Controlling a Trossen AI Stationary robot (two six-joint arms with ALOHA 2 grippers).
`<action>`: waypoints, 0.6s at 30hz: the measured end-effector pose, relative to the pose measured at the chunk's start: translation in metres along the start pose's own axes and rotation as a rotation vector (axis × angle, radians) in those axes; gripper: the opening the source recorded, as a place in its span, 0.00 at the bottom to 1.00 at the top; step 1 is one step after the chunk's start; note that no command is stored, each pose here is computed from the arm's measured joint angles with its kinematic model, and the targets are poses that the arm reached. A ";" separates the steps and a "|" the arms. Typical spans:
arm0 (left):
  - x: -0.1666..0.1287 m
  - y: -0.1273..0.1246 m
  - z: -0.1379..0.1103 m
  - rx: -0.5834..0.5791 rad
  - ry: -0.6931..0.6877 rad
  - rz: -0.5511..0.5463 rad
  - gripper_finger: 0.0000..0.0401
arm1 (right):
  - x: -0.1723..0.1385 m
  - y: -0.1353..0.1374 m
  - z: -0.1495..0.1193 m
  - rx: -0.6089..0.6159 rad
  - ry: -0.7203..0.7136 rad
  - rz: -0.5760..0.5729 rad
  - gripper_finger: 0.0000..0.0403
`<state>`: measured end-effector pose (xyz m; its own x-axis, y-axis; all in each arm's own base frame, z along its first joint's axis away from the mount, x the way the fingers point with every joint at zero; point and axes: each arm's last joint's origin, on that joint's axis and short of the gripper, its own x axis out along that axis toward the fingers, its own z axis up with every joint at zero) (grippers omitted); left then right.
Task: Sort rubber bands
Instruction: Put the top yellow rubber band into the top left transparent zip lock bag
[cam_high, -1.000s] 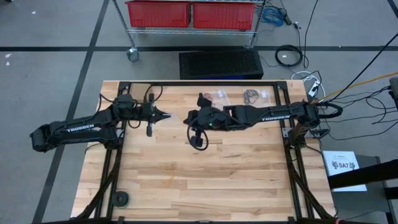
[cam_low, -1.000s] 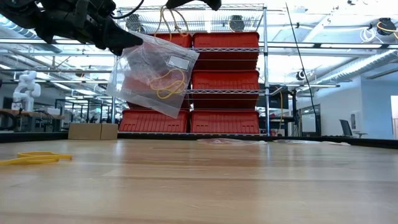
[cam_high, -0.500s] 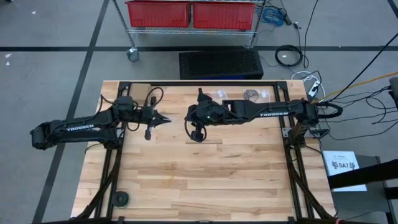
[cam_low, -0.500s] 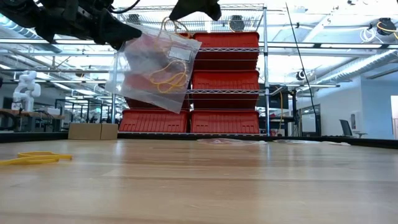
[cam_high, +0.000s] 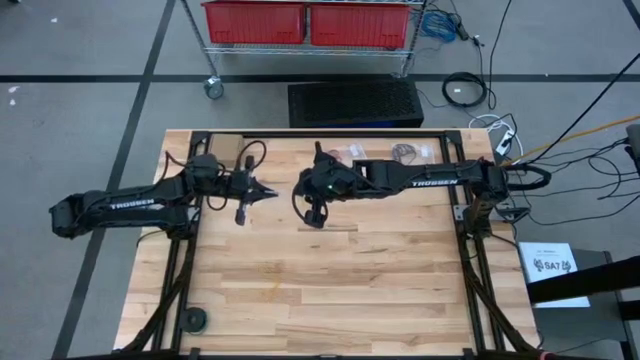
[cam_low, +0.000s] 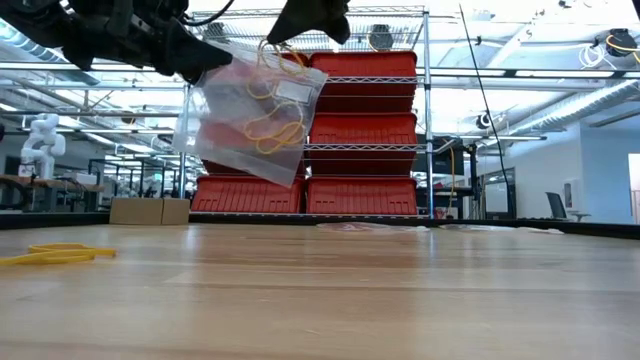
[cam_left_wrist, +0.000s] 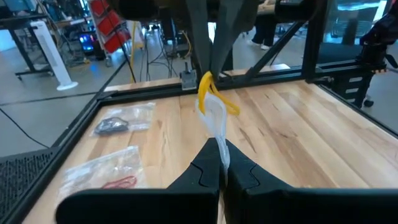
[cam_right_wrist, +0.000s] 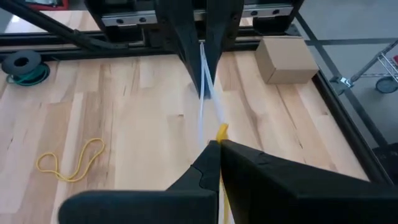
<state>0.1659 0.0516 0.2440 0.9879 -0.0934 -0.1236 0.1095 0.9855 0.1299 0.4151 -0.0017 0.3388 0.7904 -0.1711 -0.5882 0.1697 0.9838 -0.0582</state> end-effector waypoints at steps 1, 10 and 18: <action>0.001 0.000 0.000 -0.004 0.001 0.000 0.00 | 0.000 -0.001 0.000 0.002 0.000 0.000 0.00; 0.008 0.000 0.002 -0.007 0.009 -0.025 0.00 | 0.007 -0.006 -0.003 0.017 0.022 0.017 0.00; 0.011 -0.002 0.002 -0.006 0.016 -0.035 0.00 | 0.025 -0.005 -0.011 0.023 0.065 0.052 0.00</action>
<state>0.1766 0.0487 0.2445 0.9816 -0.1253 -0.1440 0.1429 0.9825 0.1193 0.4276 -0.0102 0.3155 0.7589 -0.1149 -0.6410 0.1431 0.9897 -0.0080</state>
